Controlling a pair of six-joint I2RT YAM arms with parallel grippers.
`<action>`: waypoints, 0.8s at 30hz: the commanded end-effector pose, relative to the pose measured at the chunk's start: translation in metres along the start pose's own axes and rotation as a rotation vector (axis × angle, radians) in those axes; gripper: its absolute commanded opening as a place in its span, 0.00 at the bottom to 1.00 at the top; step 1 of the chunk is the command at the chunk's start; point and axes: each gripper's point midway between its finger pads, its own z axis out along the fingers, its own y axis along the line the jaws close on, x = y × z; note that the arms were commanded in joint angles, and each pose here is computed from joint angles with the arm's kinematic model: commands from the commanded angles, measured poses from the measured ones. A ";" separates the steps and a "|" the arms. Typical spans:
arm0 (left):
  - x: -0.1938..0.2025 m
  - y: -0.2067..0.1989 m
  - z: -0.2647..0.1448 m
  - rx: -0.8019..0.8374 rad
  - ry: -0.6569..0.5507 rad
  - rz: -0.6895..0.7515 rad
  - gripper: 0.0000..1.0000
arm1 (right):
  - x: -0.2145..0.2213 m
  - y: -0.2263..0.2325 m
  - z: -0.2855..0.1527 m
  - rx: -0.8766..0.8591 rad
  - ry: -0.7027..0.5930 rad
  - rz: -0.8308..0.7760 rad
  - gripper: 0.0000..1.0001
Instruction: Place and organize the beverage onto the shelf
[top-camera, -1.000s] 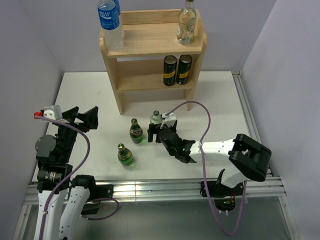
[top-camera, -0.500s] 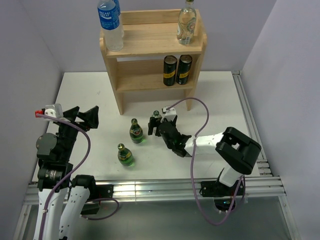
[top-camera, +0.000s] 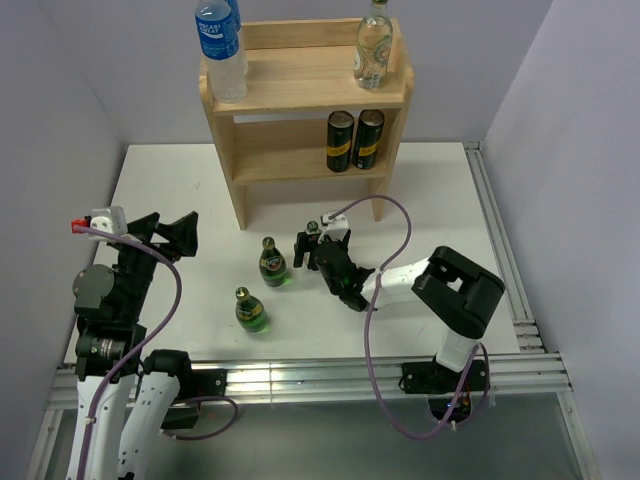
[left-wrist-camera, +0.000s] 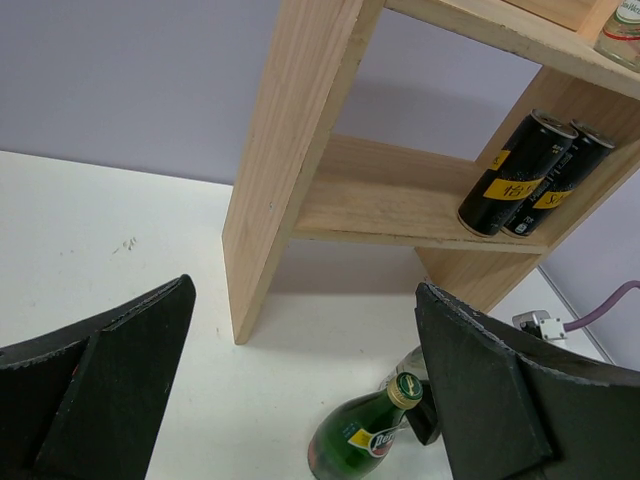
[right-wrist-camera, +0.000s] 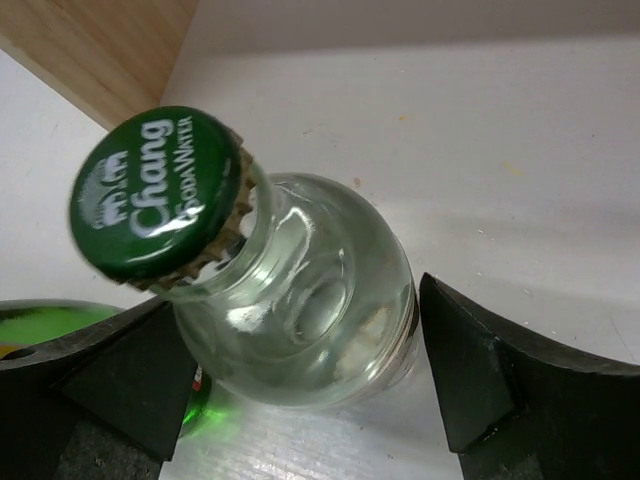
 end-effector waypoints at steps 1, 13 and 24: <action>-0.001 -0.002 0.003 0.019 0.001 0.008 0.99 | -0.018 0.006 0.010 -0.011 -0.065 0.040 0.90; 0.001 -0.003 0.006 0.025 0.010 0.006 0.99 | -0.010 -0.003 0.026 0.007 -0.074 0.041 0.82; 0.003 -0.003 0.006 0.025 0.015 0.007 0.99 | -0.016 0.003 0.028 -0.020 -0.074 0.029 0.08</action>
